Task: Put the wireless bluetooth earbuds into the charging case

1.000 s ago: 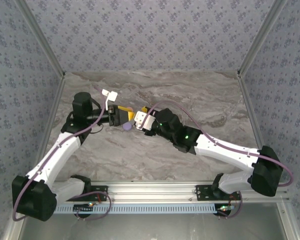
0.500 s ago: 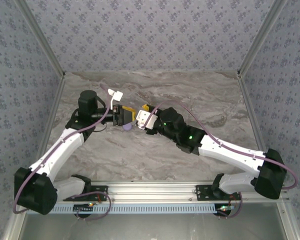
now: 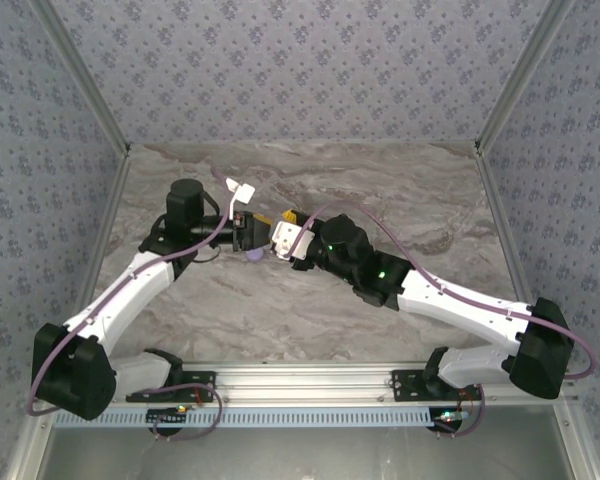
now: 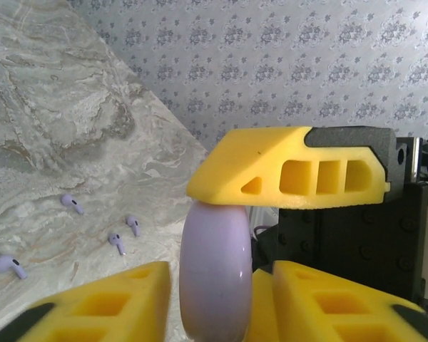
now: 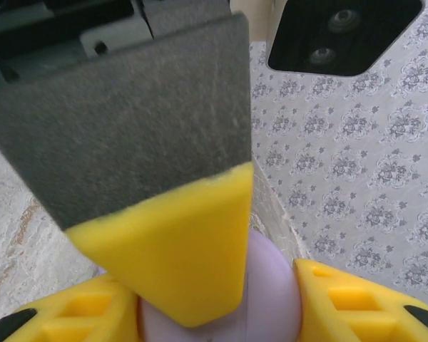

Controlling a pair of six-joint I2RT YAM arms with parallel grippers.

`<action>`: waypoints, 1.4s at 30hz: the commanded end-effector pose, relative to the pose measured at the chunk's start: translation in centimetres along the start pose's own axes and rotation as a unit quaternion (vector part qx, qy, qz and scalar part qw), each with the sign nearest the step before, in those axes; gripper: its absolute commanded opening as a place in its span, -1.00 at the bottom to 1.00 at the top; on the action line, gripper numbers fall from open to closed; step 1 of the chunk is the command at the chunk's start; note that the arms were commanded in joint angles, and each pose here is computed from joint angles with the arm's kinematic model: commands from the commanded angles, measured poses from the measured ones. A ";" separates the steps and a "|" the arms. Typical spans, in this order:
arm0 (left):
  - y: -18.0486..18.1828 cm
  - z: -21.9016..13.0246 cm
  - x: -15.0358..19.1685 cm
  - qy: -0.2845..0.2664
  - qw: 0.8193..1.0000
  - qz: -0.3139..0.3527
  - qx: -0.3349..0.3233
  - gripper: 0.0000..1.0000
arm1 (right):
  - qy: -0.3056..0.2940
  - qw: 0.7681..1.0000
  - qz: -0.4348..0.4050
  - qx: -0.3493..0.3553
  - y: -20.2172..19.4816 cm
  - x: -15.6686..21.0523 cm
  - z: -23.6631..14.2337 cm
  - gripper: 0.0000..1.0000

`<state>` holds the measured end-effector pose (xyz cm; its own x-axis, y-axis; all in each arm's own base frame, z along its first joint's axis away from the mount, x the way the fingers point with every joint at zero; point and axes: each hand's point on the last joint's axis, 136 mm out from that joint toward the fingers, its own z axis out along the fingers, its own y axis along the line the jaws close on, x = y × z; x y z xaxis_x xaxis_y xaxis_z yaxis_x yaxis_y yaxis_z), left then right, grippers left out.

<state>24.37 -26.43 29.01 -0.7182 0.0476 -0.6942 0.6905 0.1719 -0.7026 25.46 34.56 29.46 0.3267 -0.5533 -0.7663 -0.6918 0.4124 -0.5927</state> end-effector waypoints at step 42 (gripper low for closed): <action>-5.8 2.3 -1.8 -0.081 0.927 0.359 -0.070 -0.93 | -0.063 0.948 0.298 -0.097 -6.0 0.7 -7.0 0.96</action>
<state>21.83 -29.66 32.14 -0.1230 0.0796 -0.9892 0.9551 0.2801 -0.0962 25.41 26.03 33.96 -0.0882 -0.1740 -0.9808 -0.8715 0.4904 -0.0086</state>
